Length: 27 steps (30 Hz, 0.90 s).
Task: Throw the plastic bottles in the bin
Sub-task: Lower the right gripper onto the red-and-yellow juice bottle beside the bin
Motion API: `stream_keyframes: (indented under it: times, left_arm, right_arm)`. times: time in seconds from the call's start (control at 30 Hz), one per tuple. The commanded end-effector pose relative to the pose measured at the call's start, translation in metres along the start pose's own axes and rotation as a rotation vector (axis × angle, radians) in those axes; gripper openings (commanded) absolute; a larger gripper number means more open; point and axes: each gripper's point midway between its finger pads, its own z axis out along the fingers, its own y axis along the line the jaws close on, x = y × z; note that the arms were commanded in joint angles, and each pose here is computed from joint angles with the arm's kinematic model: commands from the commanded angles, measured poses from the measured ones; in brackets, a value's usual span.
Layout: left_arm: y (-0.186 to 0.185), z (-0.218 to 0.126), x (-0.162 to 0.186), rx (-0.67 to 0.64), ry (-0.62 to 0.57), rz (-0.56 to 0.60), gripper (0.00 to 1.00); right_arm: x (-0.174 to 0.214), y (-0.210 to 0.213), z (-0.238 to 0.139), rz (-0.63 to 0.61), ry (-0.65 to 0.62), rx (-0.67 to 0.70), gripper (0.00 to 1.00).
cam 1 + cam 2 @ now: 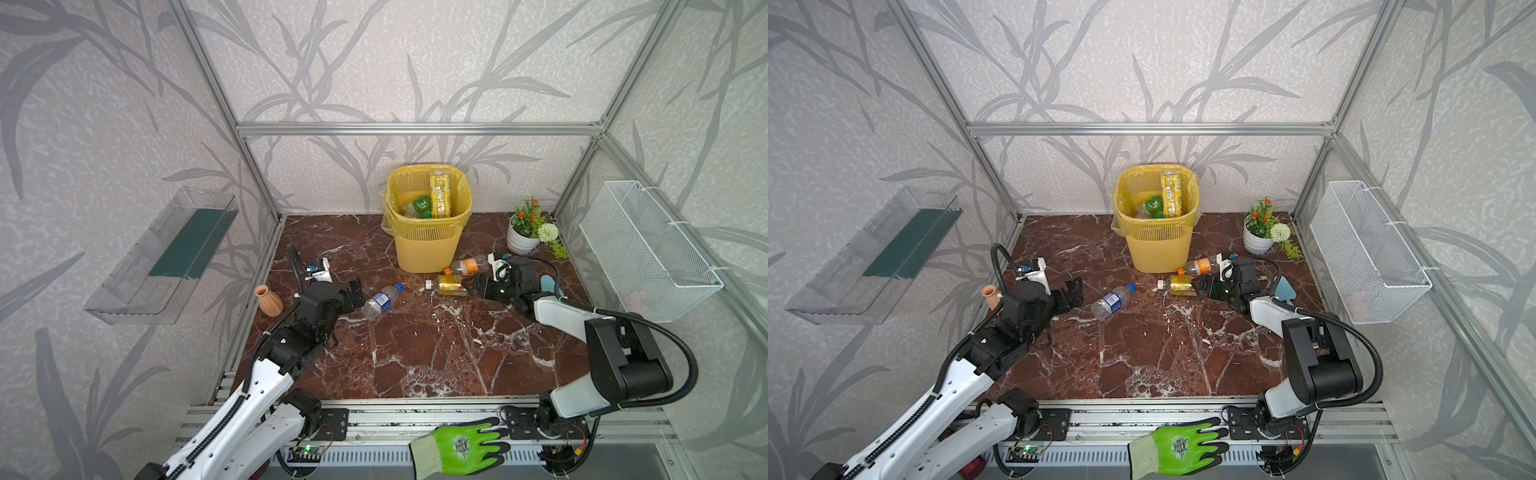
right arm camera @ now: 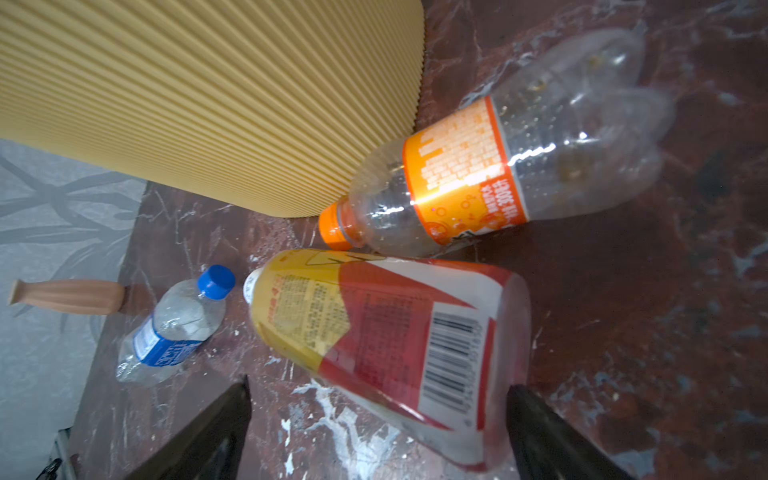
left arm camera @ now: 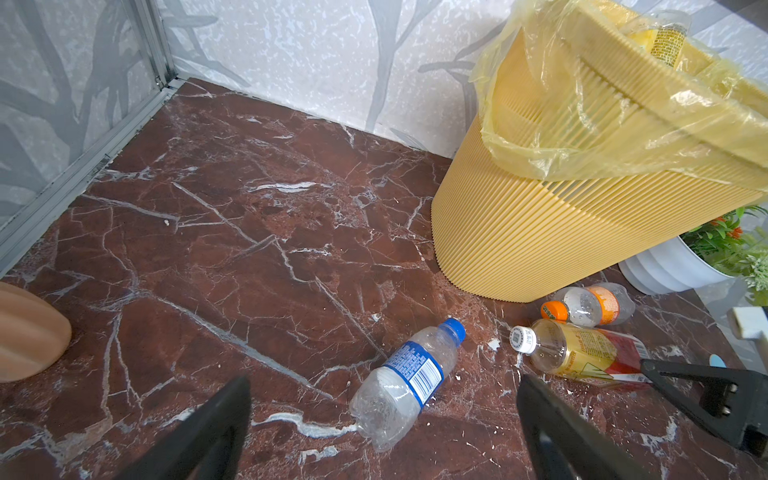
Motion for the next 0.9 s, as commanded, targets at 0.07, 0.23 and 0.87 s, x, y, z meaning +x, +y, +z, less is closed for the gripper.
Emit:
stream_keyframes:
  times: [0.07,0.23,0.87]
  left_arm:
    - [0.009,0.001,0.002,-0.037,-0.011,-0.025,0.99]
    - [0.009,0.001,0.001,-0.037,-0.015,-0.022,0.99]
    - [0.007,0.003,0.005,-0.025,-0.009,-0.047,0.99]
  right_arm:
    - [0.022,0.041,-0.013,-0.049,0.061,-0.113,0.94]
    - [0.038,0.038,-0.022,-0.096,0.105,-0.070,0.94]
    - [0.006,0.030,-0.003,-0.684,0.271,0.228,0.99]
